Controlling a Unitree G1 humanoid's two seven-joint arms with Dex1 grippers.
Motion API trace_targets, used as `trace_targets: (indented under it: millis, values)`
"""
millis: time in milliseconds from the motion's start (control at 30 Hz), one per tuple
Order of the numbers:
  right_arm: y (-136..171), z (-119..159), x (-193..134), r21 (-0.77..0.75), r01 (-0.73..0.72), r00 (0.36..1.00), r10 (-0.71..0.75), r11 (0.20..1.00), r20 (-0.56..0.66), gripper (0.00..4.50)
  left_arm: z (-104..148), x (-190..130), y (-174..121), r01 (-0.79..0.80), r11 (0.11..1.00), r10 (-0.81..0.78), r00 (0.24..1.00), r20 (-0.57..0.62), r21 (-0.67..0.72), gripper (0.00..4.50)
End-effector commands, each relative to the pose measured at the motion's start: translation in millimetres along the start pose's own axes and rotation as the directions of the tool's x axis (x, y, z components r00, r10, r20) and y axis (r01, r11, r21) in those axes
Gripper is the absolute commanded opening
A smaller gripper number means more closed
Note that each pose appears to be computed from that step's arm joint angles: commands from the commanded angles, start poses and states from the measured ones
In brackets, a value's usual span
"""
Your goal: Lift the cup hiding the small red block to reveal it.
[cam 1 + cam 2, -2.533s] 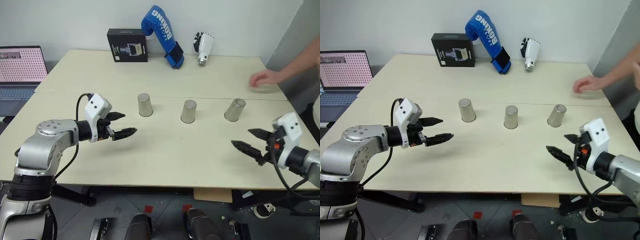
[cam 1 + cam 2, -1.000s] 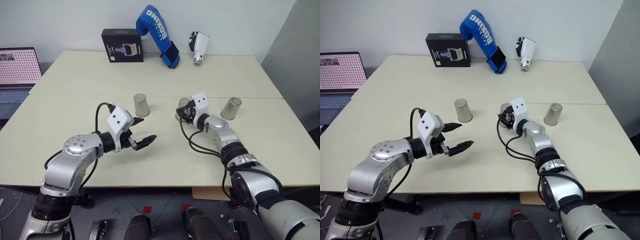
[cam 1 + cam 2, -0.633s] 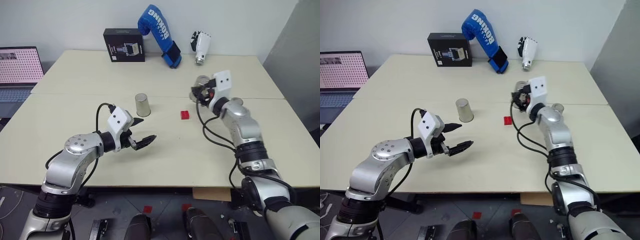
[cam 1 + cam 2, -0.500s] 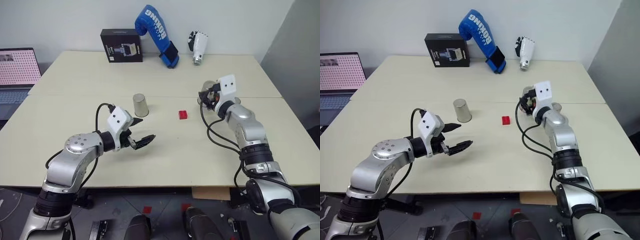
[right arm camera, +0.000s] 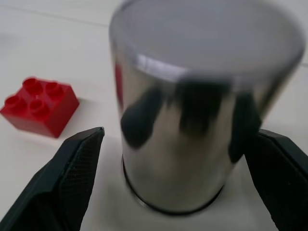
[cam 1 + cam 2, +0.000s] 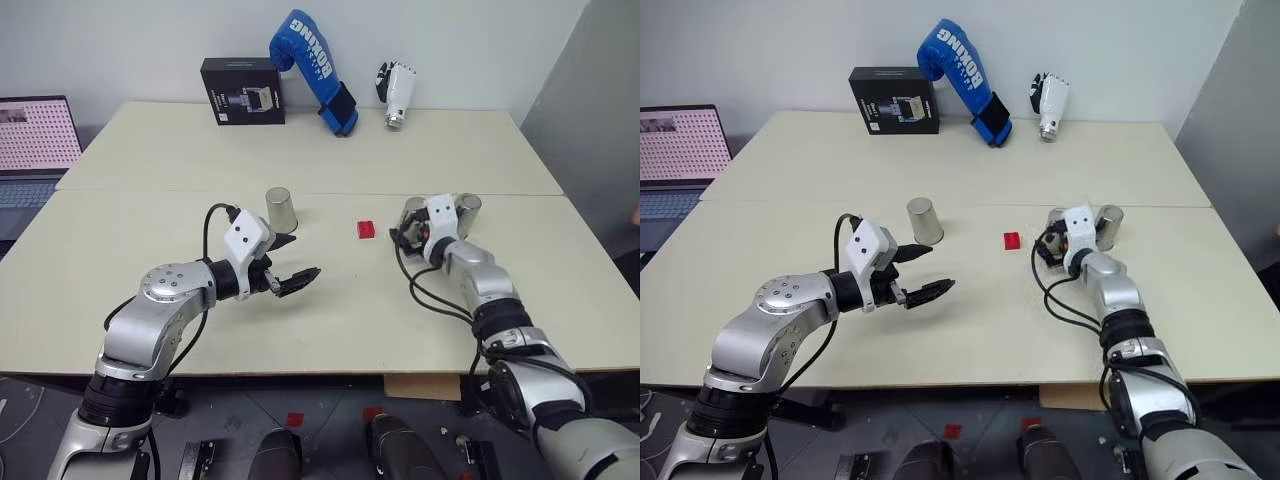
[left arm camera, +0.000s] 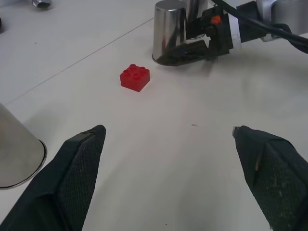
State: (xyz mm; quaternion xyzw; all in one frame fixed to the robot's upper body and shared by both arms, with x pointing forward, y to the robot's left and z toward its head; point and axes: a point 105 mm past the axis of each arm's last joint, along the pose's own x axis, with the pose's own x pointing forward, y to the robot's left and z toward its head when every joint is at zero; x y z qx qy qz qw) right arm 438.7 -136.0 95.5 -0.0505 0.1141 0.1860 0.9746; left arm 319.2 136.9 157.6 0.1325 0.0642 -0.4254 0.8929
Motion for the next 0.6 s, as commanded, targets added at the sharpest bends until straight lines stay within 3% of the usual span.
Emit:
trace_targets:
  millis: [33,233,500,600]
  values:
    - [-3.1,13.9,-16.4,-0.044,-0.022,0.999,0.023,0.999,0.04,4.48,8.6,-6.0,3.1,-0.014,0.999,0.014,1.0,0.013,0.031,4.5]
    - [5.7,17.5,-68.4,-0.036,-0.095,0.995,0.095,0.995,-0.008,4.48,8.6,-10.0,13.5,-0.035,0.999,0.036,0.999,-0.016,0.033,4.5]
    - [22.9,44.4,-167.9,-0.132,-0.246,0.969,0.242,0.96,-0.046,4.48,12.3,-25.4,20.3,-0.016,0.999,0.018,0.998,-0.057,0.039,4.5]
    - [20.6,44.5,-183.7,-0.147,-0.245,0.969,0.236,0.958,-0.076,4.48,11.2,-31.1,21.5,-0.005,0.999,0.009,0.997,-0.075,0.042,4.5]
